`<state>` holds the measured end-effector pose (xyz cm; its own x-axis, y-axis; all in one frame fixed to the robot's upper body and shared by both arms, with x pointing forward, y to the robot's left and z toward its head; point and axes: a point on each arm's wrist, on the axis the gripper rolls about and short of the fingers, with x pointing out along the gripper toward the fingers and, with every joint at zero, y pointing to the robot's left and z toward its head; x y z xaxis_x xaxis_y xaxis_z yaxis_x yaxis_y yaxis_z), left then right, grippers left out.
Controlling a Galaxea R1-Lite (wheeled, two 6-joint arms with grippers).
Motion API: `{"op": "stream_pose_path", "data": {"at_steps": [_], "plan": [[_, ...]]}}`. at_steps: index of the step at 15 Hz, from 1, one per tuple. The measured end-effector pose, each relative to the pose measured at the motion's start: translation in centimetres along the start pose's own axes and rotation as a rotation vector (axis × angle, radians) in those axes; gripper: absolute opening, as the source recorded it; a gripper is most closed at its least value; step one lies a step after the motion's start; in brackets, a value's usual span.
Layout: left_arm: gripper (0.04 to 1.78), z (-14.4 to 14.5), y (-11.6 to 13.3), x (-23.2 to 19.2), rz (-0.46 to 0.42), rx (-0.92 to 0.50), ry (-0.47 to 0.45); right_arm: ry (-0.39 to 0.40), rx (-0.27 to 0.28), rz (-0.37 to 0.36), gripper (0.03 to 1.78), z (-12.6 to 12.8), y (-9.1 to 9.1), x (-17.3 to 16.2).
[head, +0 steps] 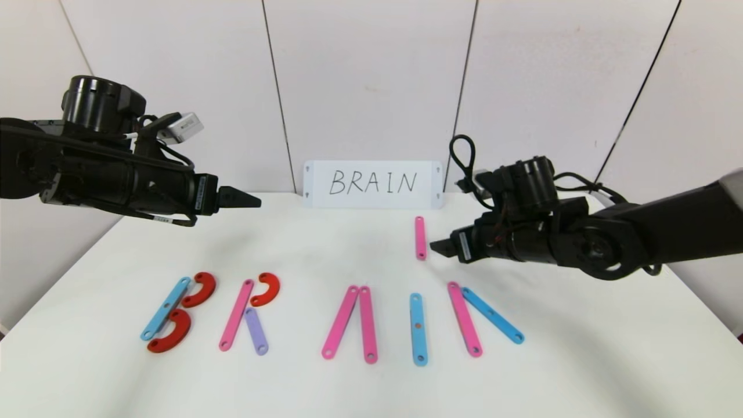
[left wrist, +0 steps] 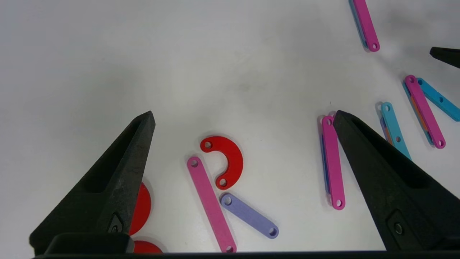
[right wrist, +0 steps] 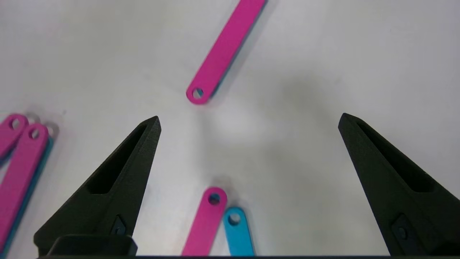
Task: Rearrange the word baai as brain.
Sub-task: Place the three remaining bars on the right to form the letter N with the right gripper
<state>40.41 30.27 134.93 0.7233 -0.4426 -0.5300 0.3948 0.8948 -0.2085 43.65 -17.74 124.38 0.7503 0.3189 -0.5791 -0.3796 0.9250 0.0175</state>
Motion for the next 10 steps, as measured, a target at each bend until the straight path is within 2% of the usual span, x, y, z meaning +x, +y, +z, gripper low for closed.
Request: {"op": "stream_pose_path", "data": {"at_steps": [5,7,10], "plan": [[1.73,0.0,0.0,0.0,0.000,0.001,0.000,-0.034,0.075,-0.056,1.73,4.0,1.6,4.3],[1.73,0.0,0.0,0.1,0.000,0.001,0.000,-0.032,0.092,-0.083,1.73,4.5,2.2,6.6],[1.73,0.0,0.0,0.1,0.000,0.000,0.002,-0.018,0.088,-0.119,1.73,3.8,2.8,9.7]]}}
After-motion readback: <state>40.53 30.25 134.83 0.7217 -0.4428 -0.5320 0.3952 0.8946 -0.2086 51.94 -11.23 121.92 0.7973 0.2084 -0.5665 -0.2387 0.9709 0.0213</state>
